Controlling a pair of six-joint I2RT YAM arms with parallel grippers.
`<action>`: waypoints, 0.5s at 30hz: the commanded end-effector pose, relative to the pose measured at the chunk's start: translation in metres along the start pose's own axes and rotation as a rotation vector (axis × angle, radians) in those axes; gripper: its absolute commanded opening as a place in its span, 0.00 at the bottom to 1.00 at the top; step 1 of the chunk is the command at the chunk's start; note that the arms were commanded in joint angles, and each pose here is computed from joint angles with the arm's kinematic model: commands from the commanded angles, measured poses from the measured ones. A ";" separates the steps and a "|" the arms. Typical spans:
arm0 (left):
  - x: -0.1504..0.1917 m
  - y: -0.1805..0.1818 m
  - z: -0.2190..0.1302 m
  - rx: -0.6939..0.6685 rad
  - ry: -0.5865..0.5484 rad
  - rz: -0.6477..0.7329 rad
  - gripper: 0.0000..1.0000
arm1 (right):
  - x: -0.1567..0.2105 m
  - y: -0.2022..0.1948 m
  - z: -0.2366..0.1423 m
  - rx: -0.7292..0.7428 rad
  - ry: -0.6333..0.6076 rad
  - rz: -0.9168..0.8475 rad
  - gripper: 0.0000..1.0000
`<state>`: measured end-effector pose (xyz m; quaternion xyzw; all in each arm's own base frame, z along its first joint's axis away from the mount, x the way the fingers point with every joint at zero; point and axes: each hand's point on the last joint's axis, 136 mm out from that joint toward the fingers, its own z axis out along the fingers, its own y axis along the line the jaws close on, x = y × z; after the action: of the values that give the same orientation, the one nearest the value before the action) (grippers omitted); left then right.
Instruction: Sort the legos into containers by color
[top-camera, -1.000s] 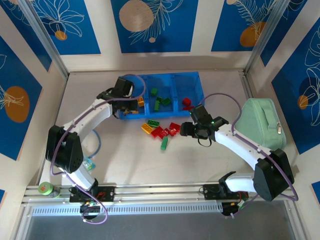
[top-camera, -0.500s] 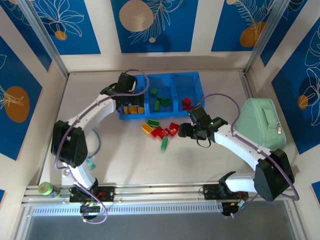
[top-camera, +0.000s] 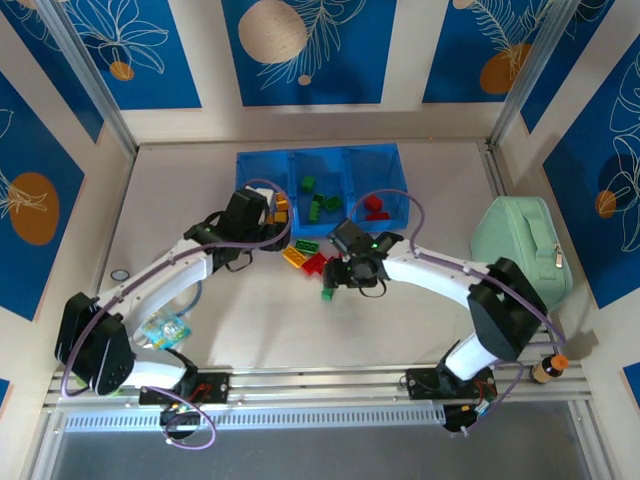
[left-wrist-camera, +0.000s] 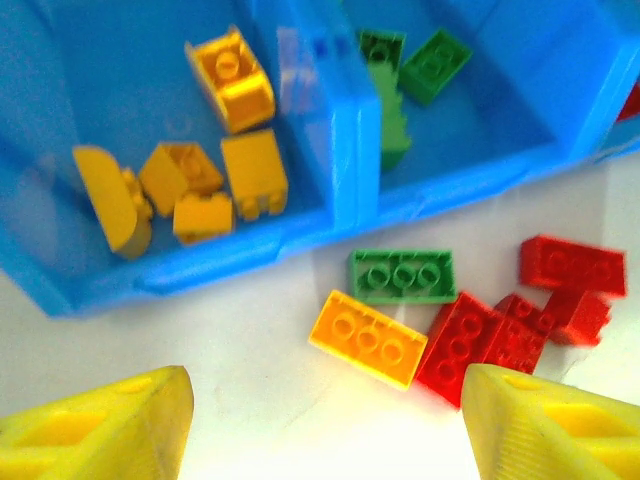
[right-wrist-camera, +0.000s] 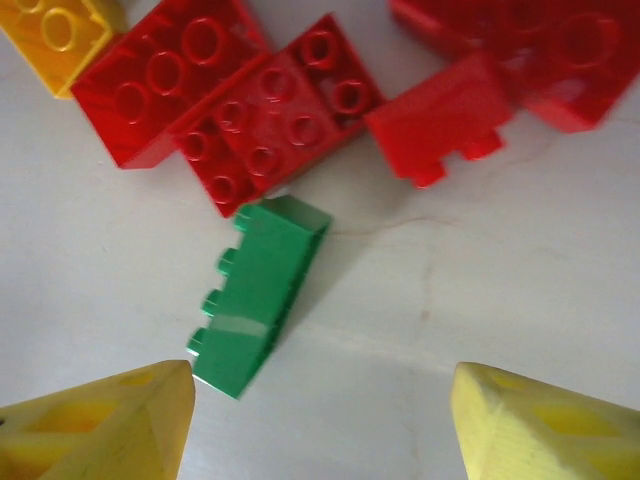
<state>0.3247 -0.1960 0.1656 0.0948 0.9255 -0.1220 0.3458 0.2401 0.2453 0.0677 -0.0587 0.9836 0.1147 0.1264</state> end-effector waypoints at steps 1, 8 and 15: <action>0.018 0.001 -0.001 0.012 0.009 -0.037 0.71 | 0.001 0.007 0.010 0.041 0.032 0.023 0.67; 0.044 0.008 0.001 0.000 0.032 -0.054 0.71 | 0.009 0.008 0.034 0.115 0.094 0.029 0.58; 0.047 0.011 0.000 -0.012 0.026 -0.049 0.71 | 0.008 0.011 0.029 0.144 0.085 0.014 0.29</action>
<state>0.2911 -0.1804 0.1247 0.0775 0.9394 -0.1182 0.3123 0.2352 0.2603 0.0269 -0.0490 0.9947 0.0480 0.0766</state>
